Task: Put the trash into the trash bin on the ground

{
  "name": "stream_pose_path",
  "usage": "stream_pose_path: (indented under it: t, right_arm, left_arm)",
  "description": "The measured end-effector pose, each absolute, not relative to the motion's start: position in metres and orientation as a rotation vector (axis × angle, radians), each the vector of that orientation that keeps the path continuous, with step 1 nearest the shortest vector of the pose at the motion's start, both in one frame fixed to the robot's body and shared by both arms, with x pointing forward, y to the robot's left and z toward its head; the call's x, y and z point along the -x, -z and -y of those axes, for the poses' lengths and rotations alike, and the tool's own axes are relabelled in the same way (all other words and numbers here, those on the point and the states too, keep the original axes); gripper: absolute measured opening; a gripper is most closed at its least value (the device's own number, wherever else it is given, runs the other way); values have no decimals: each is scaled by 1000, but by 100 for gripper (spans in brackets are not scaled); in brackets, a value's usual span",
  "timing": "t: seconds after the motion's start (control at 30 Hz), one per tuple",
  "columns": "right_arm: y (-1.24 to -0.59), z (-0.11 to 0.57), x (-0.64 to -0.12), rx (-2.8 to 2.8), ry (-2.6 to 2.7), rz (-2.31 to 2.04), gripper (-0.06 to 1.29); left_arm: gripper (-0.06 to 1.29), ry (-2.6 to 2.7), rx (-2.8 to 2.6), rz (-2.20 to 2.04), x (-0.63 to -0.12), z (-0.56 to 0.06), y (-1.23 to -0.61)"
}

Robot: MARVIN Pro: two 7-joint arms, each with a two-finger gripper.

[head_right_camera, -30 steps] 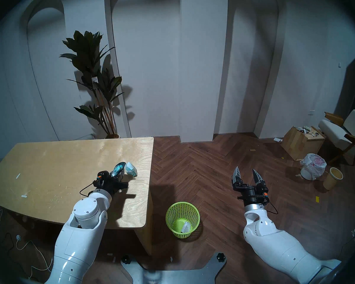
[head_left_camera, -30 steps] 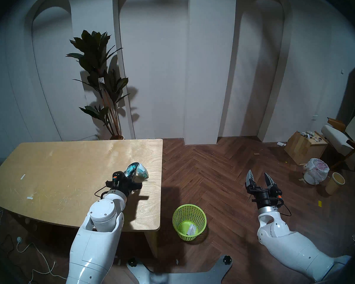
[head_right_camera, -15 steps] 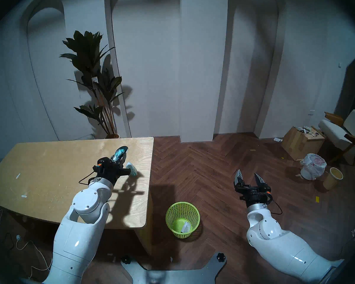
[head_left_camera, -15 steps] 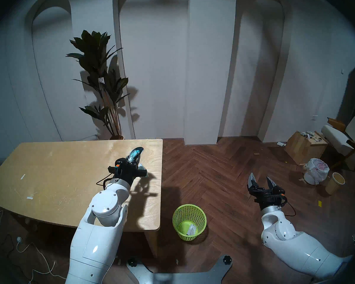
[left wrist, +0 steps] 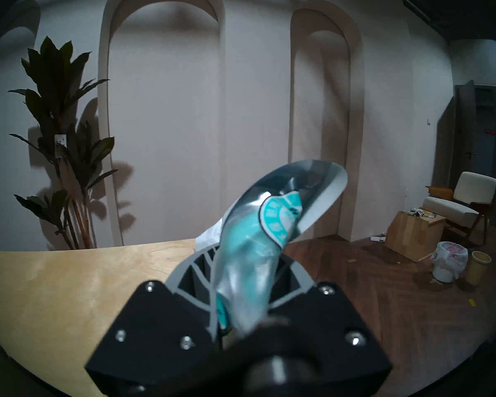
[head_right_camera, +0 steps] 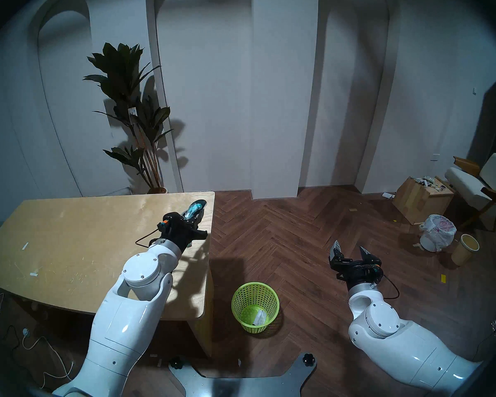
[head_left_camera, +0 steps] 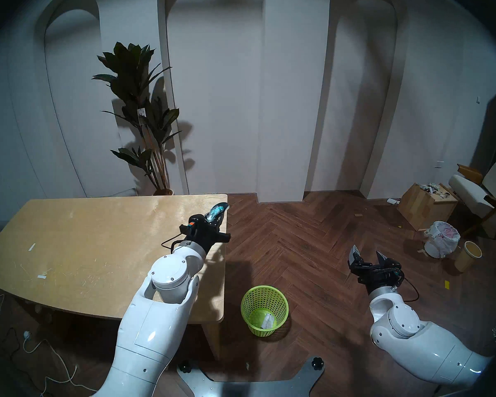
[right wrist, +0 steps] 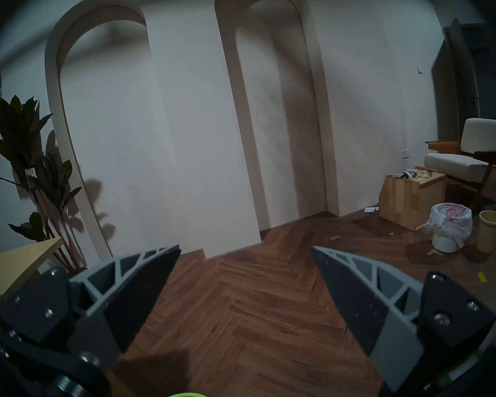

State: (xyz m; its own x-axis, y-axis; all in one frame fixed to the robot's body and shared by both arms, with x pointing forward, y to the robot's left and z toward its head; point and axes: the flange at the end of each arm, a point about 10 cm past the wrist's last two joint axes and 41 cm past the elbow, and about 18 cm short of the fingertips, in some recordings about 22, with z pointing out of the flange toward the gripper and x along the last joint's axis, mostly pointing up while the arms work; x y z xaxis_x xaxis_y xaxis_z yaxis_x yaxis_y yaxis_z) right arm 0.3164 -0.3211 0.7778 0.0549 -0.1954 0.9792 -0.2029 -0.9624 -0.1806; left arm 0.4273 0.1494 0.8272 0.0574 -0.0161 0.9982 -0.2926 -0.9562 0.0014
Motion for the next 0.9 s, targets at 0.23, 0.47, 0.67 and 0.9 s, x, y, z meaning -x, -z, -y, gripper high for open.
stream_pose_path:
  t: [0.23, 0.47, 0.67, 0.9]
  right_arm:
    - [-778, 323, -313, -2283, -2073, 437, 122]
    - [-781, 330, -312, -2270, -2045, 454, 122]
    - [-784, 336, -309, -2258, -2029, 488, 122]
    - [-787, 341, -305, -2254, -2018, 515, 122]
  left_arm:
    - [18, -1959, -2118, 360, -440, -125, -819]
    - [17, -1918, -2120, 403, -453, -100, -811]
    - [17, -1882, -2139, 441, -464, -83, -799]
    - [17, -1863, -2152, 482, -476, -69, -787]
